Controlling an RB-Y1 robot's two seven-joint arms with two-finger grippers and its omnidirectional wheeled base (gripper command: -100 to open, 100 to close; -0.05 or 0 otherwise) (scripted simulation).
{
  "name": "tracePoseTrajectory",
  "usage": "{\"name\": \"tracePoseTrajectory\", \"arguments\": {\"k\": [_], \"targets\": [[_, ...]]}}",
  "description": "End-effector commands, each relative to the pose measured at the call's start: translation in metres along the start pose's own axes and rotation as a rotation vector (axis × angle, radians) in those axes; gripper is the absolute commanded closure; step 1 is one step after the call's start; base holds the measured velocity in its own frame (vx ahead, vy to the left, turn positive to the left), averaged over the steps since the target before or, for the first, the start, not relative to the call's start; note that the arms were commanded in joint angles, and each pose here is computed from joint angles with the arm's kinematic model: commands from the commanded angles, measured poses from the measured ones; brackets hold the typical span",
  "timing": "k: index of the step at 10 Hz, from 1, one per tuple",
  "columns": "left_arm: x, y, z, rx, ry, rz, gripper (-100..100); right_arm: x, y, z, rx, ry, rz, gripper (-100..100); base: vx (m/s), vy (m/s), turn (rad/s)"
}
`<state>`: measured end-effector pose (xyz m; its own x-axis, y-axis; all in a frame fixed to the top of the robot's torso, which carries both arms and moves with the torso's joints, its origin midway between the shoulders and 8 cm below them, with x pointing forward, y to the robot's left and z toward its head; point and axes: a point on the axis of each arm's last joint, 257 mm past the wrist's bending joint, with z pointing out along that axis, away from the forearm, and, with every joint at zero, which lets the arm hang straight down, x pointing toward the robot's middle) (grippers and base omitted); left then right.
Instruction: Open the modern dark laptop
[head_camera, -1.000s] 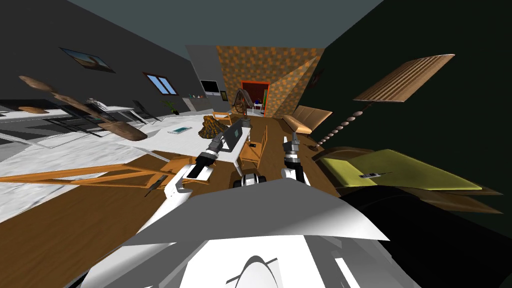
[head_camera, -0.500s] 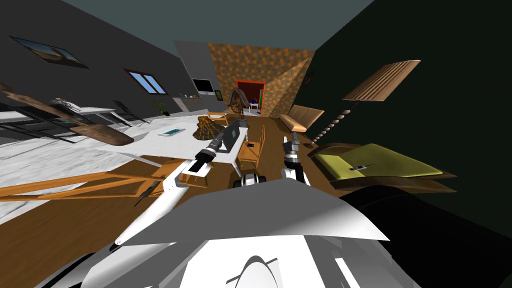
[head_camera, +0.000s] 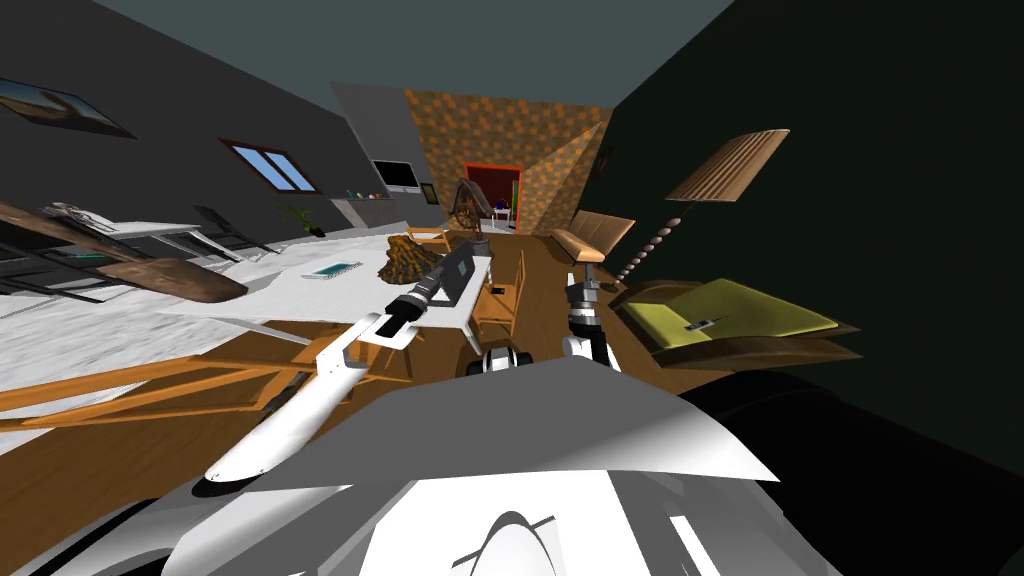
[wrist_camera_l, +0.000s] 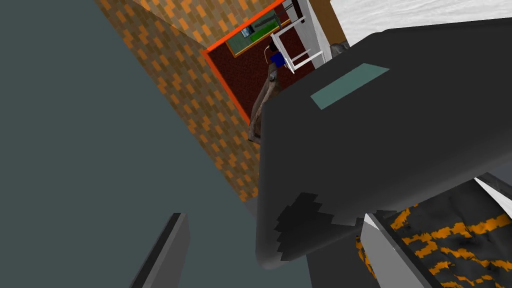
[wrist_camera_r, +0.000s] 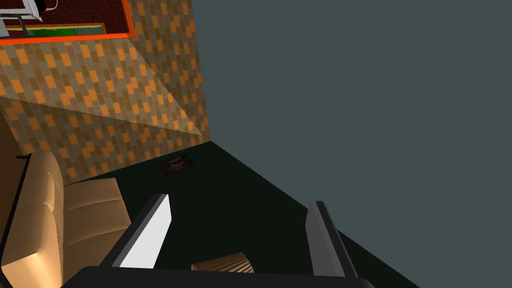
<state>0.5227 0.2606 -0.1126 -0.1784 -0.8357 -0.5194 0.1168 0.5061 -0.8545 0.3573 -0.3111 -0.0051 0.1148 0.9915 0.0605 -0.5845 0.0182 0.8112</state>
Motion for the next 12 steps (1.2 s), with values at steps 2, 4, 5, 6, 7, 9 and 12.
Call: {"name": "tracePoseTrajectory", "arguments": {"k": [2,4,5,6,7,9,12], "targets": [[-0.006,0.005,0.002,-0.021,-0.008,0.016,-100,0.0,0.0,0.0,0.0,0.0,0.0,0,-0.007,0.006,0.007],[-0.008,0.004,0.002,-0.025,-0.01,0.019,100,0.0,0.0,0.0,0.0,0.0,0.0,0,0.082,-0.003,-0.016],[-0.005,0.004,0.003,-0.024,-0.012,-0.056,100,0.0,0.0,0.0,0.0,0.0,0.0,0,0.012,0.068,0.02],[-0.002,0.004,0.005,-0.02,-0.012,-0.13,100,0.0,0.0,0.0,0.0,0.0,0.0,0,0.0,0.143,0.012],[0.0,0.003,0.006,-0.018,-0.012,-0.167,100,0.0,0.0,0.0,0.0,0.0,0.0,0,-0.018,0.162,0.004],[0.004,0.002,0.008,-0.011,-0.012,-0.279,100,0.0,0.0,0.0,0.0,0.0,0.0,0,-0.03,0.172,0.015],[0.009,-0.008,0.006,0.0,0.004,-0.303,-100,0.0,0.0,0.0,0.0,0.0,0.0,0,0.009,0.104,-0.001]]}}
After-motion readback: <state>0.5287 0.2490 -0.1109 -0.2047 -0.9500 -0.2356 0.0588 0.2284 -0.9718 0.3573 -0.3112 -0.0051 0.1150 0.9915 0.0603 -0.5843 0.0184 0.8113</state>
